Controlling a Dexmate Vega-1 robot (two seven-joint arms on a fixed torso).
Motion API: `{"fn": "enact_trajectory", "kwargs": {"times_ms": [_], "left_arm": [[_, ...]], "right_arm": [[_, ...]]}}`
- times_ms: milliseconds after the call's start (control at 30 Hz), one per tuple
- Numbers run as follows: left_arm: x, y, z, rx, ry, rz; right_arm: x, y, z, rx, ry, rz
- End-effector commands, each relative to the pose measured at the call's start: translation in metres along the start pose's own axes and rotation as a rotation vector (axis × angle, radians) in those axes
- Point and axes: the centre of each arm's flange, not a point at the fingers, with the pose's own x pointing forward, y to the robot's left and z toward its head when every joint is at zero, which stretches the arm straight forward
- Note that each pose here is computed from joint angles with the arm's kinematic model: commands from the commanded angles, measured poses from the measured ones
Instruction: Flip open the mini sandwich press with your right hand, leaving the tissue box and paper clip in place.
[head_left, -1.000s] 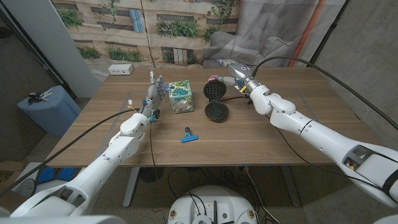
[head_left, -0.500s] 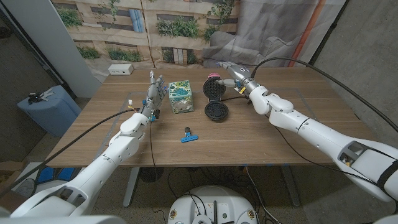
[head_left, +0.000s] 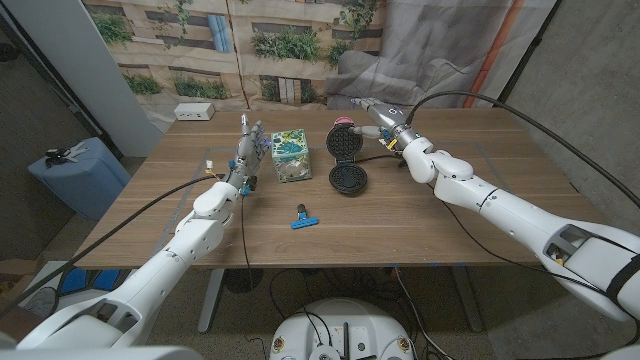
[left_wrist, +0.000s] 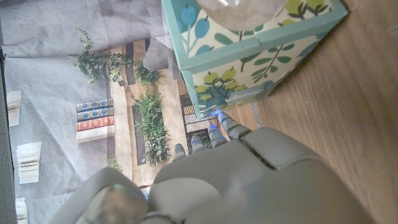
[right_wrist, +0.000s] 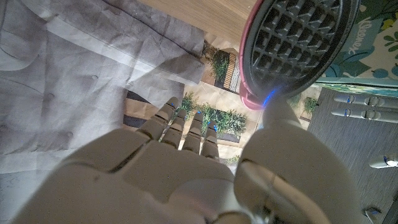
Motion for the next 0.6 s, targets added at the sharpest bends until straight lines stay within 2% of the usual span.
{"fn": "enact_trajectory", "kwargs": {"times_ms": [33, 333, 533, 600], "left_arm": [[0.000, 0.000, 0.000, 0.000, 0.000, 0.000], [0.000, 0.000, 0.000, 0.000, 0.000, 0.000], [0.000, 0.000, 0.000, 0.000, 0.000, 0.000], [0.000, 0.000, 0.000, 0.000, 0.000, 0.000]], "right_arm": [[-0.017, -0.010, -0.003, 0.091, 0.017, -0.016], [-0.035, -0.016, -0.017, 0.180, 0.030, -0.033], [-0.042, -0.014, -0.028, 0.253, 0.025, -0.024], [-0.044, -0.012, -0.034, 0.301, 0.038, -0.024]]}}
